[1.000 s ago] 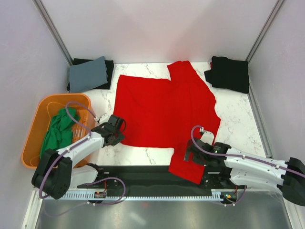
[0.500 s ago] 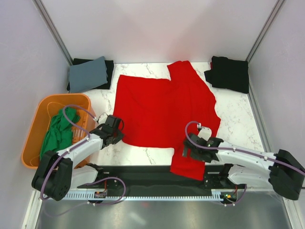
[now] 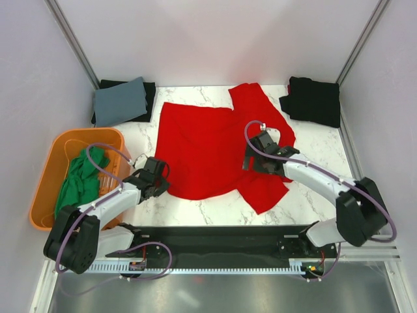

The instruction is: Fold and stack the t-shirts

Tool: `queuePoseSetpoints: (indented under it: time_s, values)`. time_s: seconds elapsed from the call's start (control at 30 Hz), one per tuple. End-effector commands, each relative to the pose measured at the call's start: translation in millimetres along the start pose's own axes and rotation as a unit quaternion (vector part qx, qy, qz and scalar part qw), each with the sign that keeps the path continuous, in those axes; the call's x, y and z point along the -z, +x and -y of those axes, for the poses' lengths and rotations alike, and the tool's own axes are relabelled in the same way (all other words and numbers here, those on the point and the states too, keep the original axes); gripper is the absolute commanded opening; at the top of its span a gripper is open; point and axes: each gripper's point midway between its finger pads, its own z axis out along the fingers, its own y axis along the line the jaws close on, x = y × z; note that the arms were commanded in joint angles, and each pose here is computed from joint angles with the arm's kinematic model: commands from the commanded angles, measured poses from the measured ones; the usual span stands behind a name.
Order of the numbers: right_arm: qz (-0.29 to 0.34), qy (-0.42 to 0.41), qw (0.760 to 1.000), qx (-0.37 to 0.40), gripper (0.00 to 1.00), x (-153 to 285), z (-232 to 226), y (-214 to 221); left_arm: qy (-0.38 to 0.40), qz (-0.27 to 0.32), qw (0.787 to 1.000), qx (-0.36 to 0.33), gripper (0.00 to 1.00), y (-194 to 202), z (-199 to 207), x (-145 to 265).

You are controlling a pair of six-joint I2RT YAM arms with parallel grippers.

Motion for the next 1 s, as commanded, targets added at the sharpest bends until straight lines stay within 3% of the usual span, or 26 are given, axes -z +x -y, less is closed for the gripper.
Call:
queuePoseSetpoints:
  time_s: [0.0,0.17,0.33,0.47,0.8,0.9,0.97]
  values:
    - [0.059,-0.038,0.997,0.023,0.98,31,-6,-30,-0.032,-0.029,0.999,-0.022,0.11,18,-23,-4]
    - [0.003,0.009,0.999,-0.035,0.98,38,41,29,-0.03,-0.029,0.999,-0.022,0.1,18,-22,-5]
    - [0.011,0.04,0.993,-0.112,0.96,44,75,57,-0.031,-0.031,0.999,-0.023,0.1,19,-23,-5]
    - [-0.022,0.061,0.991,-0.119,0.93,26,87,88,-0.029,-0.03,0.999,-0.024,0.09,19,-22,-5]
    - [-0.008,0.06,0.992,-0.107,0.84,-3,84,85,-0.028,-0.03,0.999,-0.023,0.09,19,-22,-4]
    - [-0.011,0.056,0.993,-0.106,0.72,-7,83,86,-0.028,-0.03,0.999,-0.023,0.09,19,-22,-4]
    - [-0.012,0.049,0.993,-0.104,0.59,-7,83,89,-0.029,-0.03,0.999,-0.024,0.09,19,-22,-5]
